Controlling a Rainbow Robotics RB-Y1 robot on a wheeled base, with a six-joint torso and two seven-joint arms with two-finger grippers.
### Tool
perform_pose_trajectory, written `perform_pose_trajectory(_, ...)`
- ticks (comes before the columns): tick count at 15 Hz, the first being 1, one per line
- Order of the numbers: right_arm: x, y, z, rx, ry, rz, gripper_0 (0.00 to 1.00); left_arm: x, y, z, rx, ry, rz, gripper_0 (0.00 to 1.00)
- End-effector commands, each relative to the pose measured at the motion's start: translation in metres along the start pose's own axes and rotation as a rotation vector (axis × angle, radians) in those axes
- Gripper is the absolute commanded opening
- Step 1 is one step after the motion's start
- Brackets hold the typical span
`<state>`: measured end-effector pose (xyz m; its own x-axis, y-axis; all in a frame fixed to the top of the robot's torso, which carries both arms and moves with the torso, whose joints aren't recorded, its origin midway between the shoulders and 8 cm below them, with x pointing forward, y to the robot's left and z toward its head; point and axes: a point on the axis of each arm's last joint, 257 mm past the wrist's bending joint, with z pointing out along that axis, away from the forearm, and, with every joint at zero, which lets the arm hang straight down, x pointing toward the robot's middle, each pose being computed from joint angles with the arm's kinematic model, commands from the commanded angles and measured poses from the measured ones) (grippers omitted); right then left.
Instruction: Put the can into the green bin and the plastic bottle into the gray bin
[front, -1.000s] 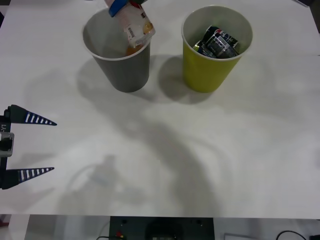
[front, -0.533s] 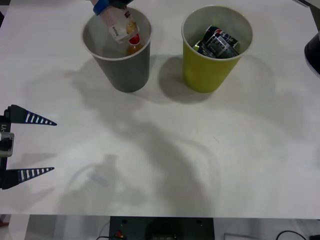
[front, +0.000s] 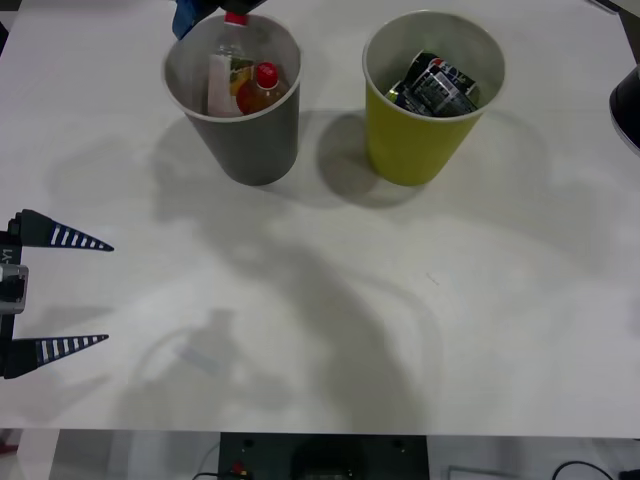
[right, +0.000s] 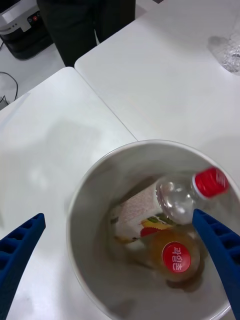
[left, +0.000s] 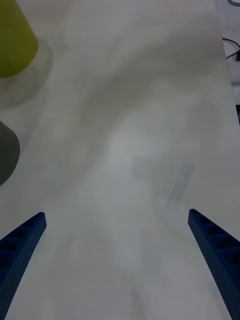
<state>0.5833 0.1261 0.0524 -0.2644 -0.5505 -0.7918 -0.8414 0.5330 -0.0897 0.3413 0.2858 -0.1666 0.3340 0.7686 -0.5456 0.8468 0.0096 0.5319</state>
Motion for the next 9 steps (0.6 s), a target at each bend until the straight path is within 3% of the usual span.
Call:
perform_pose_trajectory(1,0.008,-0.005,-0.019,-0.049,0.016,-0.001,1.00,0.000,0.000,0.000,0.000,0.000,0.000,0.98)
perform_pose_trajectory(9,0.038,-0.027,-0.086,-0.091,0.068,-0.015,1.00,0.000,0.000,0.000,0.000,0.000,0.000,0.98)
